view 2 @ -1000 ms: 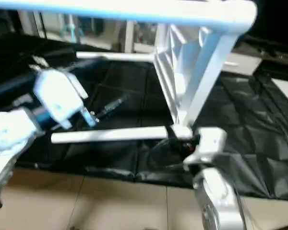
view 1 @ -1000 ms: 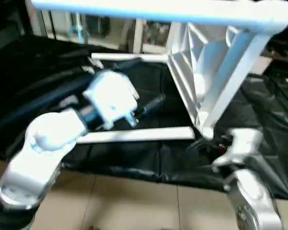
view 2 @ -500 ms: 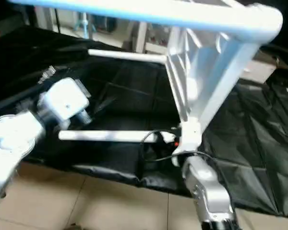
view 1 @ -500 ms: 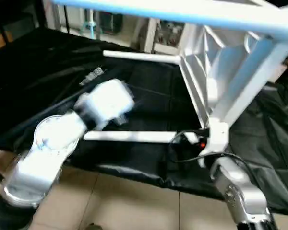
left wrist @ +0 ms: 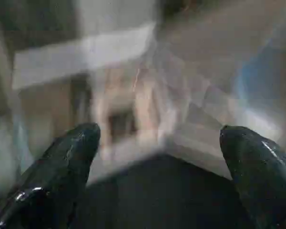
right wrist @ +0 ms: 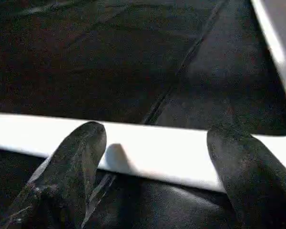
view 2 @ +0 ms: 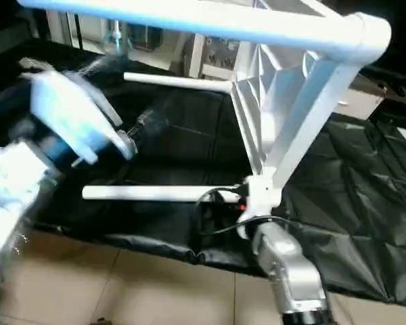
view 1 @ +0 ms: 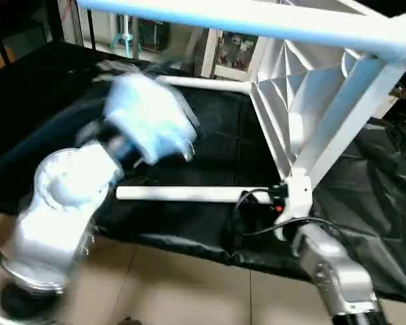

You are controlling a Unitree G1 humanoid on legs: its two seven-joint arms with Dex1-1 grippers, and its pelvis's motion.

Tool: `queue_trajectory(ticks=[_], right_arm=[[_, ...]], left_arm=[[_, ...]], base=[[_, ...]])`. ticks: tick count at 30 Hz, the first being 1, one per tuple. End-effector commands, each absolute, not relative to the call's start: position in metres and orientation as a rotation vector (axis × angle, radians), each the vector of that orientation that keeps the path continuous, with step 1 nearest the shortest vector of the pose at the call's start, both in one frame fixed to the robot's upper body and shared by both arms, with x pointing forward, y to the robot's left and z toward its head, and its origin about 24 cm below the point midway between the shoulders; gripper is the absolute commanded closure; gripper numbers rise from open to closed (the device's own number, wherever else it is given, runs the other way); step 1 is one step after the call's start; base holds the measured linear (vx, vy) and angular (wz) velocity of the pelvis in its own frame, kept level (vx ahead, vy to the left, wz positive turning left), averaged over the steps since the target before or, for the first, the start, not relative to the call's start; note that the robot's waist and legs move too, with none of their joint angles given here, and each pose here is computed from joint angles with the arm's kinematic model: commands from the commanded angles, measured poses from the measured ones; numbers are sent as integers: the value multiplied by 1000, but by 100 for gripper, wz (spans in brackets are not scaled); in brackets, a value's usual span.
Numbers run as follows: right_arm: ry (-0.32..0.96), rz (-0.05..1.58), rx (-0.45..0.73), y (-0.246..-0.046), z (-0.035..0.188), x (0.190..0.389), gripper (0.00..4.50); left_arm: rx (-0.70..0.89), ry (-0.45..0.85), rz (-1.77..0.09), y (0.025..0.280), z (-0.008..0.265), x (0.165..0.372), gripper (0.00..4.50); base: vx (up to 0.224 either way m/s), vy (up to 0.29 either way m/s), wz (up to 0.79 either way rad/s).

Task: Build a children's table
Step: Flip table

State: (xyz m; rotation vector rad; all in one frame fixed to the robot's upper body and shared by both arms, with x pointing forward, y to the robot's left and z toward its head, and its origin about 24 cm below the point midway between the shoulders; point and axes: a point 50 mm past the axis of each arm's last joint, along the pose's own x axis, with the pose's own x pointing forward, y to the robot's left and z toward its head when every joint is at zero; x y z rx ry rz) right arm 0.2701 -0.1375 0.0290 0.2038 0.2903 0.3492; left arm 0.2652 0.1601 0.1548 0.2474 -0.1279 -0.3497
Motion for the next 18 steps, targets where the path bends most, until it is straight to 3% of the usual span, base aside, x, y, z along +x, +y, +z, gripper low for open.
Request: queue_trajectory(ticks=[1,2,5,14,18], right_arm=[[214,327,188,-144,44,274,77],[163,325,190,-147,53,273,77],[155,325,201,-150,57,269,77],[153,329,194,-156,57,248,77],[162,325,199,-154,55,244,77]], left_arm=[[215,-79,-267,173,141,267,0],[167,-55,-178,183,130,265,0],[153,-57,-151,183,127,265,0],[117,-69,-250,156,124,276,0],[118,-71,-260,156,125,276,0]], base=[[0,0,0],[0,0,0],[0,0,0],[0,0,0],[-61,-2,-1]])
